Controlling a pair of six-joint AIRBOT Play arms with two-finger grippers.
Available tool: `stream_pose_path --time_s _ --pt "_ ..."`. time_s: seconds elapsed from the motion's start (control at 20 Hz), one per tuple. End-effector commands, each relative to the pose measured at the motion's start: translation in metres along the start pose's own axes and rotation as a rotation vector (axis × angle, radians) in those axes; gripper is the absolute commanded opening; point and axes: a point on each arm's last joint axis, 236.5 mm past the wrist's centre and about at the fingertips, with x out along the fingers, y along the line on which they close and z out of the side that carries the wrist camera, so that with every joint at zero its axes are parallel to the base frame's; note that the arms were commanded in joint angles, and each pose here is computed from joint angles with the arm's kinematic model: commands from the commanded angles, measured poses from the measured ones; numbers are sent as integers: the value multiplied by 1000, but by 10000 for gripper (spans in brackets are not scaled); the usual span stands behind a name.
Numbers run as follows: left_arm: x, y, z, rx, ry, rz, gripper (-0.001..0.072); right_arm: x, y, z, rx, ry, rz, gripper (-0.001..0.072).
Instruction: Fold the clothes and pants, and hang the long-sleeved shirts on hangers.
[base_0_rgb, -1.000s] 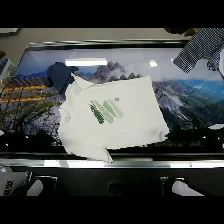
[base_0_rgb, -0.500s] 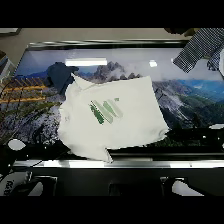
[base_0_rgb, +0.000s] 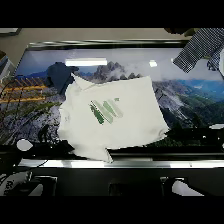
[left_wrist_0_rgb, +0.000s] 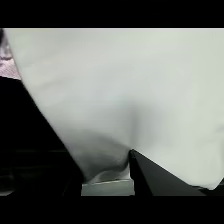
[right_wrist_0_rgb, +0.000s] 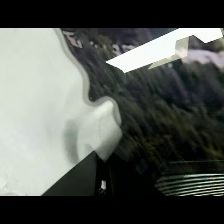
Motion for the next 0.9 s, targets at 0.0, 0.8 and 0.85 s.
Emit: stream_pose_path --time_s 0.0,0.8,0.85 --pt "5 -2 -4 20 15 7 335 0 0 0 1 -1 0 34" --pt "-52 -93 84 110 -298 -162 16 -28 152 35 -344 -241 326 30" --pt "-74 -114 103 145 -377 -192 16 -39 180 44 -411 -299 323 30"
